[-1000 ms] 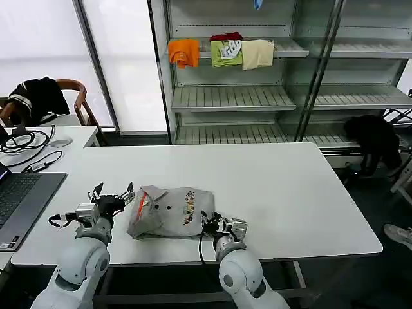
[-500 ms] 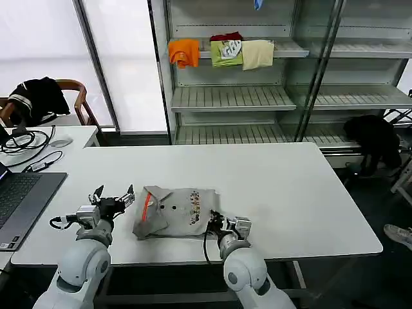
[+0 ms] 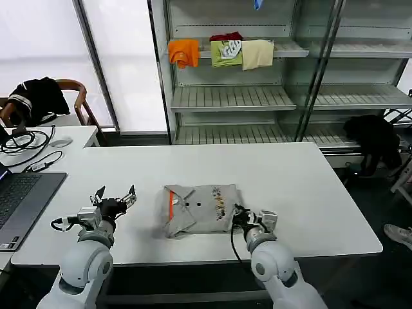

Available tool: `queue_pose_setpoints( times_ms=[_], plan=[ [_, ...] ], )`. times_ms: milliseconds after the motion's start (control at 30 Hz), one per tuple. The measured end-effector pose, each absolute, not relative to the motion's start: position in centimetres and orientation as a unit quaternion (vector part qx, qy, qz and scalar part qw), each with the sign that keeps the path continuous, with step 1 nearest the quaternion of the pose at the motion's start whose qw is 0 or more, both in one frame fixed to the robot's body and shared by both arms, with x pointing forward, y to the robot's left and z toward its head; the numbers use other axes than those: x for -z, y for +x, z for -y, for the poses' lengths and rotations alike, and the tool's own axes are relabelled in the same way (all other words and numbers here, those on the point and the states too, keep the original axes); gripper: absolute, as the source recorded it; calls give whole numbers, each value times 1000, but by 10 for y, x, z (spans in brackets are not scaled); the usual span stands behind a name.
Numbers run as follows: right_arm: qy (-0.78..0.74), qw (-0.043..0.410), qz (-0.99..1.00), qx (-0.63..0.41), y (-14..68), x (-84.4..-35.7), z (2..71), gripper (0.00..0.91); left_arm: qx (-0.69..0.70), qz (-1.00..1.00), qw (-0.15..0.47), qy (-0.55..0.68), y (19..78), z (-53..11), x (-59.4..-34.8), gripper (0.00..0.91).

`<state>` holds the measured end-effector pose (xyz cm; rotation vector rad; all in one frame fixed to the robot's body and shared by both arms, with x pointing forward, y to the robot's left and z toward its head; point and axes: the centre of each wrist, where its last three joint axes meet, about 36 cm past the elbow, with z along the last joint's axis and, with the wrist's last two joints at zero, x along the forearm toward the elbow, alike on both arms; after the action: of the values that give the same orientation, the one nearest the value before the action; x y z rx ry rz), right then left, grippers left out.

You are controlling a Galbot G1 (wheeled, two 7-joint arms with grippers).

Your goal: Fold and organize the clothes.

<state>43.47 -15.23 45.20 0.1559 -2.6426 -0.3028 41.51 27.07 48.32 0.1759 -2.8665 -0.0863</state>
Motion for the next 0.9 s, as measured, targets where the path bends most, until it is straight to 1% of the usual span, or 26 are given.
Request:
queue_pose_setpoints(
  times_ms=[167, 200, 233, 267, 467, 667, 900],
  plan=[
    [42, 233, 967, 98, 440, -452, 175, 0, 28, 989, 134, 60, 415, -268, -482, 907],
    [40, 233, 967, 95, 440, -452, 178, 40, 27, 989, 134, 60, 415, -267, -482, 907],
    [39, 233, 967, 93, 440, -451, 181, 363, 26, 989, 135, 59, 415, -266, -481, 907],
    [38, 233, 968, 91, 440, -451, 184, 907, 26, 989, 135, 59, 414, -266, -481, 907],
    [36, 222, 971, 80, 436, -454, 195, 907, 23, 989, 131, 61, 414, -266, -484, 907],
    [41, 187, 980, 59, 423, -470, 199, 907, 22, 990, 129, 60, 410, -265, -485, 907],
    [61, 154, 986, 25, 394, -487, 183, 907, 17, 989, 134, 52, 407, -258, -481, 907]
  ],
)
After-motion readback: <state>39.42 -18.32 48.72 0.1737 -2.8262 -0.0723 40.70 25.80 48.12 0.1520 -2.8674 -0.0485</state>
